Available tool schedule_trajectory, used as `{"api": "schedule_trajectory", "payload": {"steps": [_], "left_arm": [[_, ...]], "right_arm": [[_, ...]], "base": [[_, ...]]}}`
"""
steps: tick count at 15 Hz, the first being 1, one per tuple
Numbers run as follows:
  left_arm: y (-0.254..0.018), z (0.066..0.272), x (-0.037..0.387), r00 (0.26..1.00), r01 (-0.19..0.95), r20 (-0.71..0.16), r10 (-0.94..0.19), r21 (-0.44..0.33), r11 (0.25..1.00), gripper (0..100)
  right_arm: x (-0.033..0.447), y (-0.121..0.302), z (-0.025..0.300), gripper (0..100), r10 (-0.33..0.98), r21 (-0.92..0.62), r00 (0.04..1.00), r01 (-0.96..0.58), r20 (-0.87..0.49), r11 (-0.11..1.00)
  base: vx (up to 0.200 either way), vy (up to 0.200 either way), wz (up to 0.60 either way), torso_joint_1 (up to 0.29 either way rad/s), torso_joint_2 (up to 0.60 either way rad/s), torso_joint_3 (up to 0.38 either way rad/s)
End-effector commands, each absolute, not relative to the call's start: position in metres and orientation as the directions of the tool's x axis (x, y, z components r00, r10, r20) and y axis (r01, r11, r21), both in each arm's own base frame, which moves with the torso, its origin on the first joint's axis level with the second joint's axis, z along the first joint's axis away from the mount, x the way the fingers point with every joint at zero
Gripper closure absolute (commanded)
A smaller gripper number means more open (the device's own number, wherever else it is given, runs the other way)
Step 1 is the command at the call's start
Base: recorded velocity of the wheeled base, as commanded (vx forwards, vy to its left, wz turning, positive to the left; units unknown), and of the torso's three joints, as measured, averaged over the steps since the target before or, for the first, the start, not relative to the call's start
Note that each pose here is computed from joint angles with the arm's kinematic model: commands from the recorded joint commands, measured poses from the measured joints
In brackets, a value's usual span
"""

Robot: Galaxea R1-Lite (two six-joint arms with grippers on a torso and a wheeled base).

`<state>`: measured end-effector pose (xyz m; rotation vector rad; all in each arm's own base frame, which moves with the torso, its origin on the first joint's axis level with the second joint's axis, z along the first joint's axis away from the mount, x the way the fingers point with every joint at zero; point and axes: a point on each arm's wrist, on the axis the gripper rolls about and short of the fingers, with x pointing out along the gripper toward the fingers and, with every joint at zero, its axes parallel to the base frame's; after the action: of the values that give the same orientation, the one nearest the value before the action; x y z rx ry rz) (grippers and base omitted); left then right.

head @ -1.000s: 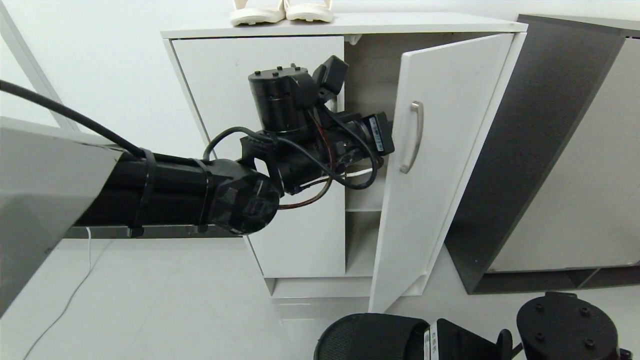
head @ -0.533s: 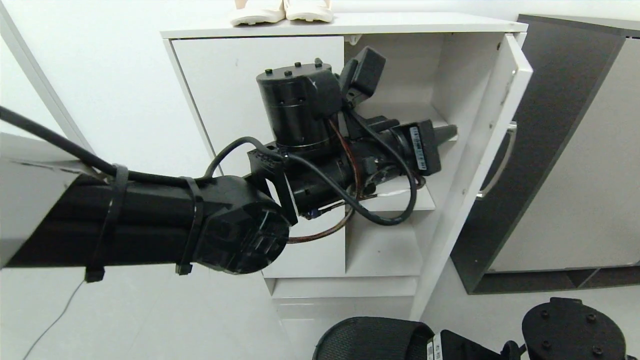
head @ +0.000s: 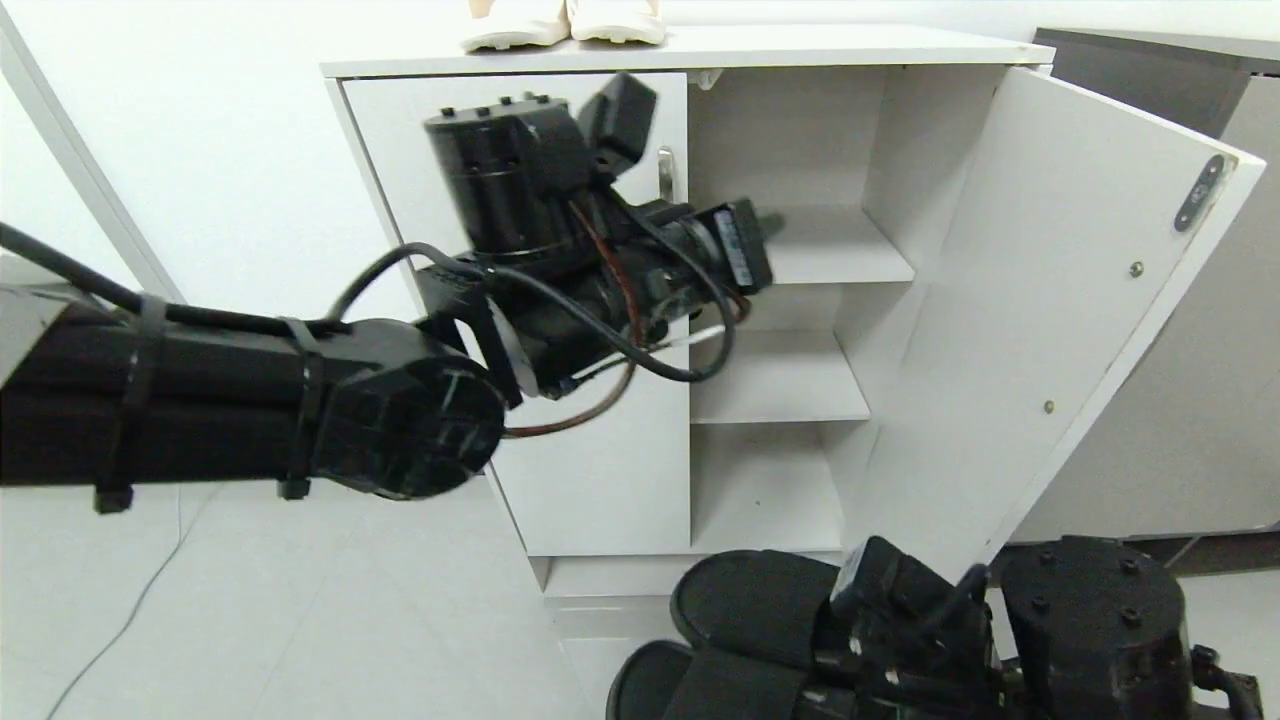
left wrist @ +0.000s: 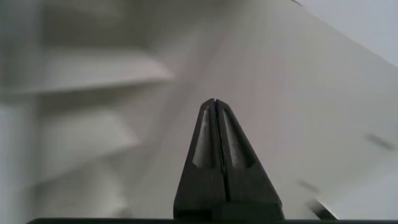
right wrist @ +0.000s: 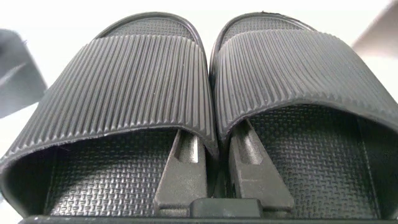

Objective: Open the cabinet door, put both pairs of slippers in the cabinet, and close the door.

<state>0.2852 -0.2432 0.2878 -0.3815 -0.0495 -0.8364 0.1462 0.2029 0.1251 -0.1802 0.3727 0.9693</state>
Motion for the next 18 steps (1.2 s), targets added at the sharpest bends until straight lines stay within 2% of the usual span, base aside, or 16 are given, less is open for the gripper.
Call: {"api": "schedule_trajectory", "payload": {"steps": [1,3,4,5,7,8,10,12,13,15,17,18], "left_arm": [[-0.177,0.308,0.297,0.834,0.551,0.212,-0.509,-0.308,0.776,100],[-0.125,0.313,0.276,0.934,0.357,0.098,-0.344,-0.292,0.887,100],[-0.114,0.313,0.268,0.946,0.324,0.070,-0.317,-0.284,0.903,100],[-0.084,0.320,0.232,0.965,0.259,0.038,-0.259,-0.277,0.925,100],[-0.058,0.315,0.175,0.978,0.208,0.035,-0.207,-0.275,0.938,100],[-0.048,0.307,0.150,0.990,0.139,0.035,-0.134,-0.263,0.955,100],[-0.024,0.283,0.097,0.994,-0.083,0.059,0.097,-0.213,0.973,100],[0.003,0.245,0.054,0.939,-0.326,0.063,0.339,-0.157,0.932,100],[0.007,0.226,0.039,0.915,-0.388,0.066,0.398,-0.129,0.913,100],[0.010,0.190,0.011,0.893,-0.430,0.089,0.442,-0.127,0.894,100],[0.011,0.144,-0.001,0.888,-0.450,0.056,0.456,-0.104,0.887,100],[0.010,0.130,-0.004,0.891,-0.446,0.043,0.451,-0.096,0.890,100]], "right_arm": [[0.169,0.224,0.122,100,0.667,0.017,0.639,-0.717,-0.383,0.697],[0.187,0.242,0.124,100,0.564,0.007,0.749,-0.600,-0.349,0.800],[0.191,0.246,0.126,100,0.545,0.010,0.769,-0.575,-0.335,0.818],[0.210,0.258,0.128,100,0.422,-0.007,0.857,-0.444,-0.296,0.896],[0.234,0.263,0.133,100,0.252,-0.023,0.938,-0.264,-0.237,0.964],[0.242,0.262,0.137,100,0.220,-0.013,0.951,-0.229,-0.219,0.973],[0.245,0.259,0.139,100,0.185,-0.017,0.960,-0.192,-0.210,0.981],[0.245,0.258,0.139,100,0.181,-0.017,0.962,-0.188,-0.207,0.982],[0.245,0.258,0.140,100,0.181,-0.017,0.962,-0.188,-0.206,0.982],[0.245,0.258,0.140,100,0.181,-0.017,0.962,-0.188,-0.204,0.982],[0.244,0.257,0.142,100,0.182,-0.016,0.963,-0.189,-0.200,0.982],[0.244,0.257,0.143,100,0.182,-0.015,0.963,-0.189,-0.199,0.982]], "base": [[0.000,0.000,0.00,0.000,0.00,0.000],[0.000,0.000,0.00,0.000,0.00,0.000],[0.000,0.000,0.00,0.000,0.00,0.000],[0.000,0.000,0.00,0.000,0.00,0.000],[0.000,0.000,0.00,0.000,0.00,0.000],[0.000,0.000,0.00,0.000,0.00,0.000],[0.000,0.000,0.00,0.000,0.00,0.000],[0.000,0.000,0.00,0.000,0.00,0.000],[0.000,0.000,0.00,0.000,0.00,0.000],[0.000,0.000,0.00,0.000,0.00,0.000],[0.000,0.000,0.00,0.000,0.00,0.000],[0.000,0.000,0.00,0.000,0.00,0.000]]}}
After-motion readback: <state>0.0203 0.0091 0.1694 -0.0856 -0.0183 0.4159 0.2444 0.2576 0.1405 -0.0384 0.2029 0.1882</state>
